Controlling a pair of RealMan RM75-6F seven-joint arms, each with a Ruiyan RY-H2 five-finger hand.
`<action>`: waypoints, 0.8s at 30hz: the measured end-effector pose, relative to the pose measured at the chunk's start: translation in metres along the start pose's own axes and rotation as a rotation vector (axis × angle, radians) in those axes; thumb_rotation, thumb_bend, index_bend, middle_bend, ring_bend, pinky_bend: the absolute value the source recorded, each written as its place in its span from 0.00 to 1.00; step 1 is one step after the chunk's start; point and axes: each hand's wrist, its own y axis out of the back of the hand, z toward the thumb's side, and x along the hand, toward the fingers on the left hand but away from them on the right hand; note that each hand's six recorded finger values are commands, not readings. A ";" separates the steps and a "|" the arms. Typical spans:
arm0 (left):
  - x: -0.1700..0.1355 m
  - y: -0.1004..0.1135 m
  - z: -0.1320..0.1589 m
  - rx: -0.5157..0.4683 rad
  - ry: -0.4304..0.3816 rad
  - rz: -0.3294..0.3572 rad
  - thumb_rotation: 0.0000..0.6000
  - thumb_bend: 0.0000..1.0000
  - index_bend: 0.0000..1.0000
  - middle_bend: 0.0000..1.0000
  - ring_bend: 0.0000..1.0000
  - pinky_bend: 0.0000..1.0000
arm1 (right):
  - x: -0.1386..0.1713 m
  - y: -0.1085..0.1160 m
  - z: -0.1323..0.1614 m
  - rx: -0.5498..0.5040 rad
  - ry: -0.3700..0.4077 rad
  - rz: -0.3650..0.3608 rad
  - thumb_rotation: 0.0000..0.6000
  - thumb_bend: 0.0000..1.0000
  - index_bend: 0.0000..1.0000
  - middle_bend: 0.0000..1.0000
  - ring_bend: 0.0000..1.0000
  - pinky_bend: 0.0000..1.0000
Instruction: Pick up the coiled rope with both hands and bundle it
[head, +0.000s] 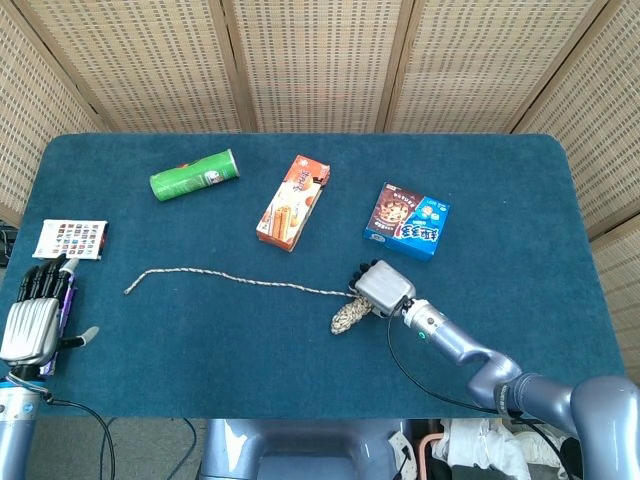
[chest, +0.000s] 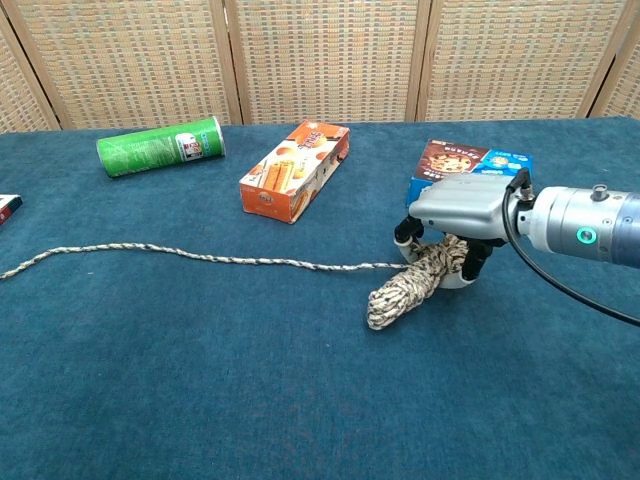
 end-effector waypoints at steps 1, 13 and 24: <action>0.001 -0.001 0.001 0.000 -0.004 0.002 1.00 0.00 0.00 0.00 0.00 0.00 | 0.000 0.000 0.000 -0.011 0.005 -0.012 1.00 0.44 0.61 0.50 0.39 0.52; 0.030 -0.023 0.043 0.083 -0.159 -0.023 1.00 0.00 0.00 0.00 0.00 0.00 | 0.030 0.000 -0.005 -0.096 0.037 -0.092 1.00 0.47 0.63 0.53 0.43 0.56; 0.092 -0.065 0.111 0.076 -0.318 -0.077 1.00 0.15 0.34 0.00 0.00 0.00 | 0.061 0.003 -0.006 -0.146 0.045 -0.126 1.00 0.47 0.63 0.53 0.43 0.57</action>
